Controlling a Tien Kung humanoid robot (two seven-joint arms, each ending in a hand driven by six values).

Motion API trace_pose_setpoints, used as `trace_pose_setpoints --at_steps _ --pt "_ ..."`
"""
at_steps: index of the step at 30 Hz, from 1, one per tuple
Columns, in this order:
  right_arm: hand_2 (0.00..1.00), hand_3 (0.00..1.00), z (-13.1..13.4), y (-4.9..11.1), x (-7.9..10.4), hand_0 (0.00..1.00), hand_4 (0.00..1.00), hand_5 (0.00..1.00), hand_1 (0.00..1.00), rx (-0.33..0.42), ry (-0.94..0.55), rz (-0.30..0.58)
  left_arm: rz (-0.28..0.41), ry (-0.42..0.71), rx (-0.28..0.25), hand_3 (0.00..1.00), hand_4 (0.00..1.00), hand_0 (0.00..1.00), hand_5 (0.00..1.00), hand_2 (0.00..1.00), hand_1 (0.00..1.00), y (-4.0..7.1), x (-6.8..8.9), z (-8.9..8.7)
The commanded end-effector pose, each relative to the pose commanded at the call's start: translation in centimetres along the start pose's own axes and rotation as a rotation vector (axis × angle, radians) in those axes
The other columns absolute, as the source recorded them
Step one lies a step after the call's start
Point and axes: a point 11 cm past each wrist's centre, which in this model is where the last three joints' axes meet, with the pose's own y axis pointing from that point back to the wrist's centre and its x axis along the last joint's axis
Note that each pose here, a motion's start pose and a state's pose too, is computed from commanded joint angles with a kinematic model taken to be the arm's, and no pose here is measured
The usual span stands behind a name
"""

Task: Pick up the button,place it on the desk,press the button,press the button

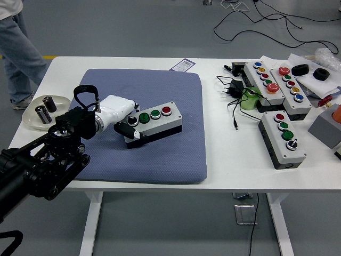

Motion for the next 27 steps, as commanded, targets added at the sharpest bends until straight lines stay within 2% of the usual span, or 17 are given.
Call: trace_pose_setpoints --at_steps 10,18,23,24,27 --pt "0.688 0.633 -0.1 0.0 0.0 0.67 0.312 0.189 0.645 0.001 0.002 -0.001 0.022 -0.101 -0.118 0.395 0.117 0.196 0.002 0.218 0.187 -0.2 0.5 0.4" --pt "0.688 0.633 -0.1 0.0 0.0 0.67 0.312 0.19 0.645 0.001 0.003 -0.001 0.081 -0.151 -0.196 0.393 0.115 0.214 0.002 0.225 0.201 -0.1 1.2 0.3" --pt "0.688 0.633 0.0 0.0 -0.1 0.67 0.312 0.19 0.645 0.0 0.003 -0.001 0.075 -0.159 -0.21 0.393 0.115 0.214 0.002 0.225 0.201 -0.1 1.0 0.3" --pt "0.688 0.633 0.0 0.0 -0.1 0.67 0.312 0.19 0.645 -0.001 0.003 -0.001 0.071 -0.158 -0.209 0.413 0.139 0.261 0.002 0.249 0.252 -0.1 0.9 0.3" --pt "0.688 0.633 0.0 0.0 -0.1 0.67 0.312 0.19 0.645 -0.001 0.004 -0.001 0.058 -0.154 -0.204 0.413 0.139 0.261 0.002 0.249 0.252 -0.1 0.7 0.2"
